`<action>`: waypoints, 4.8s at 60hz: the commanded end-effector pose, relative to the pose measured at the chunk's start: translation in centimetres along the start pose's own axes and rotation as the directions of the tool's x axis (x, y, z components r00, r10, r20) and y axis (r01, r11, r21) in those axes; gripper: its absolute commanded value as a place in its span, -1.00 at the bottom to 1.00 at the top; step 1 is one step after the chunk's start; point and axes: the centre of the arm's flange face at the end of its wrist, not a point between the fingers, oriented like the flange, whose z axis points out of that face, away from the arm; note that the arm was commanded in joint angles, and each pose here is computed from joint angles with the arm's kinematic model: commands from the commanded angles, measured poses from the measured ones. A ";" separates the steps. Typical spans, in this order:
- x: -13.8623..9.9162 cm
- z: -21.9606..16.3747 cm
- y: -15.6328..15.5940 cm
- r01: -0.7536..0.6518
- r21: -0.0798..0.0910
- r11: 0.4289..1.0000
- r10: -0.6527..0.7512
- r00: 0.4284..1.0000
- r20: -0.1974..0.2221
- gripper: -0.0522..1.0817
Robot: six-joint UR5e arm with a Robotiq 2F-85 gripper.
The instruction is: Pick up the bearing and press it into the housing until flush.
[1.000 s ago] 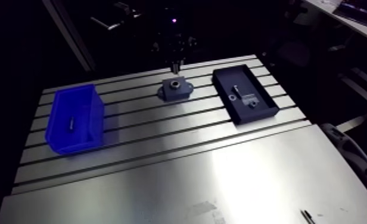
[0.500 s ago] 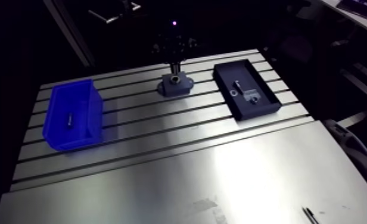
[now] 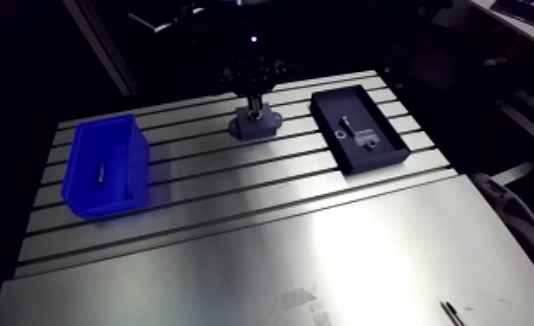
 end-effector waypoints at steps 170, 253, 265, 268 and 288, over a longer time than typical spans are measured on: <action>0.3 2.0 -0.3 0.019 0.000 1.000 -0.019 0.999 0.029 0.99; -5.9 -19.9 -1.6 0.000 -0.025 1.000 -0.001 0.999 -0.054 -0.90; -6.7 -21.5 -1.9 -0.021 -0.019 1.000 0.020 0.999 -0.045 -0.90; -6.8 -21.8 -1.9 -0.023 -0.020 1.000 0.022 0.999 -0.049 -0.90; -9.2 -24.7 -6.2 -0.034 -0.021 0.999 0.032 0.998 -0.051 -0.90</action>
